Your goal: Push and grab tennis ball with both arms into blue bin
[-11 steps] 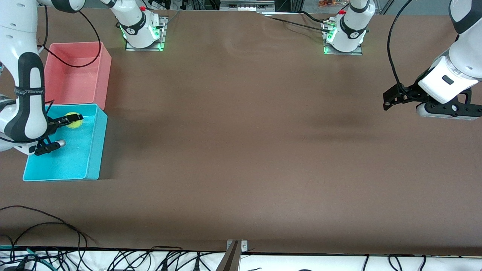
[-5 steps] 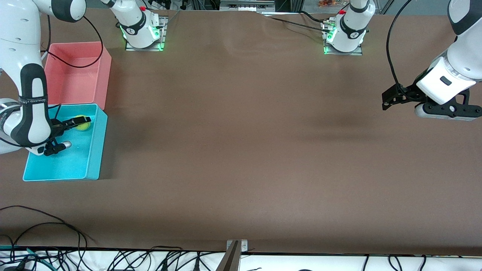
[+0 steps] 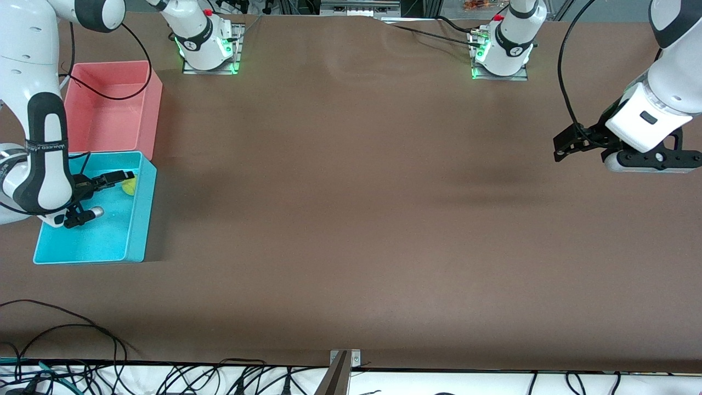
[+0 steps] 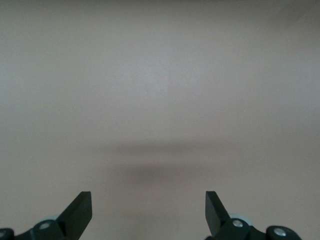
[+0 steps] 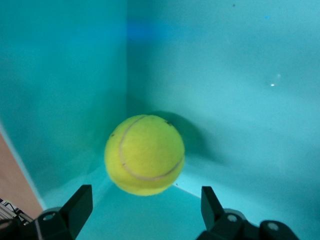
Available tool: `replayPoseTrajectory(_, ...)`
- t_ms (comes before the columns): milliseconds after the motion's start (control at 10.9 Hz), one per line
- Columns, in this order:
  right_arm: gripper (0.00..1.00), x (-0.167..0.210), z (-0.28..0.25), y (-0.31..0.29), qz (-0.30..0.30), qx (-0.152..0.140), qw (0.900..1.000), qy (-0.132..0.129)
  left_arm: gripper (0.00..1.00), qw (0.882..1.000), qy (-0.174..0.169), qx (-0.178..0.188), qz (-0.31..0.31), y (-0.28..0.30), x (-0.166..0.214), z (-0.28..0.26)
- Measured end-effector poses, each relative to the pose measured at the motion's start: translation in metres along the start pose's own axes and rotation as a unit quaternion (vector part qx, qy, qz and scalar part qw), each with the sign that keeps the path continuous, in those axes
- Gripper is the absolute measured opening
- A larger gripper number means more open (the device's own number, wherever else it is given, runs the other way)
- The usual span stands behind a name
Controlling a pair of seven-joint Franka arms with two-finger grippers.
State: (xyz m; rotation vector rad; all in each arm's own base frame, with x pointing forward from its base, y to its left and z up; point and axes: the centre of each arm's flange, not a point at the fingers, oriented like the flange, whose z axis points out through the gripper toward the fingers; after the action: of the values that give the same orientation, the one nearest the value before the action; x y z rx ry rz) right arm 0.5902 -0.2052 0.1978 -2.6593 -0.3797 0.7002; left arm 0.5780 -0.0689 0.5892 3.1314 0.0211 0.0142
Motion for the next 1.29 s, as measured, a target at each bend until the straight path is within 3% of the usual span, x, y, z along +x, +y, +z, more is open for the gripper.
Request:
replayPoseTrajectory(276,0.96,-0.001,-0.025,-0.015,-0.008,0.006,1.000,-0.001,1.00,1.000,0.007,-0.001,-0.007,-0.006,0.002,-0.007)
replayPoseTrajectory(551,0.96,-0.003,-0.081,-0.045,-0.009,-0.012,1.000,0.014,1.00,1.000,0.008,-0.001,-0.015,-0.015,0.003,-0.007)
replayPoseTrajectory(919,1.00,0.003,-0.163,-0.128,0.004,-0.089,0.995,0.050,1.00,1.000,0.008,-0.001,-0.016,-0.016,0.003,-0.008)
replayPoseTrajectory(1195,1.00,0.010,-0.212,-0.225,0.013,-0.186,0.980,0.071,1.00,1.000,0.008,-0.001,-0.017,-0.017,0.003,-0.007)
replayPoseTrajectory(1287,1.00,0.012,-0.221,-0.249,0.010,-0.202,0.976,0.082,1.00,1.000,0.008,-0.001,-0.017,-0.018,0.003,-0.007)
